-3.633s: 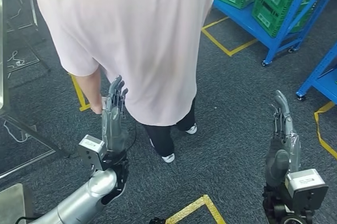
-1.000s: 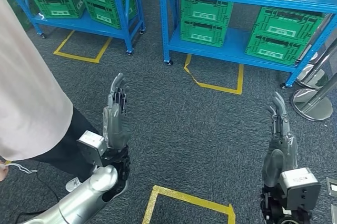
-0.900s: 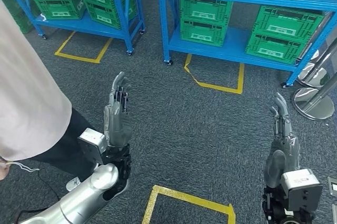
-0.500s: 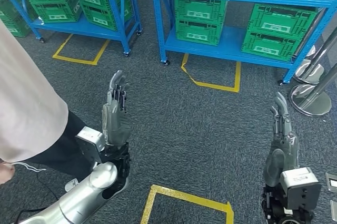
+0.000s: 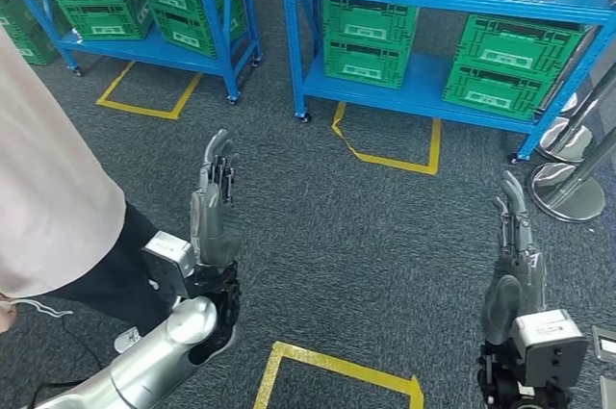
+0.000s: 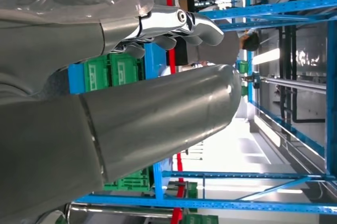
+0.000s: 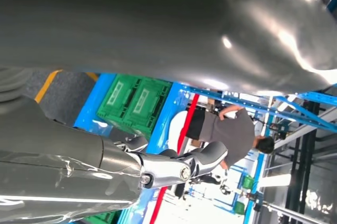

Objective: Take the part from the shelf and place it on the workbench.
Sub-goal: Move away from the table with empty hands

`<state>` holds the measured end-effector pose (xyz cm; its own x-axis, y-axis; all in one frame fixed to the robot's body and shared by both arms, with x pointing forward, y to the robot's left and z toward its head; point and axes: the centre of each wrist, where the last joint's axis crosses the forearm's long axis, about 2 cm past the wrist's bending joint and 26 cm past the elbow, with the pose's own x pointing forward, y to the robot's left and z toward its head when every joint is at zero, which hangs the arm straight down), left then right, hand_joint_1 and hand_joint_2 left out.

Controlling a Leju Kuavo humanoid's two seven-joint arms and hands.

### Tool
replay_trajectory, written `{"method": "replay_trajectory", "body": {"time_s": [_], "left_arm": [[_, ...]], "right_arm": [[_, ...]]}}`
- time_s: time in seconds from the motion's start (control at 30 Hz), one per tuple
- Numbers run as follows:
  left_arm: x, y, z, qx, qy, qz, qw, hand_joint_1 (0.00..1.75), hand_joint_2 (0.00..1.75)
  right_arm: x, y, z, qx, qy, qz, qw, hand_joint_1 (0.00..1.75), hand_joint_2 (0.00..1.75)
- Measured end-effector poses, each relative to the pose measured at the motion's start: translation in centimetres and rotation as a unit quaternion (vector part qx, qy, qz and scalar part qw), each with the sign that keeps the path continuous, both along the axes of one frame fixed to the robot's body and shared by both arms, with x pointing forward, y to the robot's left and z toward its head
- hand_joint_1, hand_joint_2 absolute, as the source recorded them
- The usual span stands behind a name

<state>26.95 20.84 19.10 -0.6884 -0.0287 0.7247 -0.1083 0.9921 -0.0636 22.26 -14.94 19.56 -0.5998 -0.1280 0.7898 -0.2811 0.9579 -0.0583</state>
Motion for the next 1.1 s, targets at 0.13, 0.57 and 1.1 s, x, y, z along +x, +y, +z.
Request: {"method": "replay_trajectory", "body": {"time_s": [0.13, 0.57, 1.1], "left_arm": [[-0.01, 0.02, -0.02, 0.001, -0.001, 0.001, 1.0, 0.0, 0.0], [-0.06, 0.17, -0.14, 0.003, 0.0, 0.001, 1.0, 0.0, 0.0], [-0.2, 0.1, -0.32, 0.002, 0.003, 0.001, 1.0, 0.0, 0.0]], "right_arm": [[-0.05, 0.05, -0.11, 0.0, 0.002, 0.002, 1.0, 0.0, 0.0], [0.02, 0.15, 0.01, 0.003, -0.002, 0.003, 1.0, 0.0, 0.0], [0.0, 0.17, -0.1, 0.004, 0.001, 0.002, 1.0, 0.0, 0.0]]}}
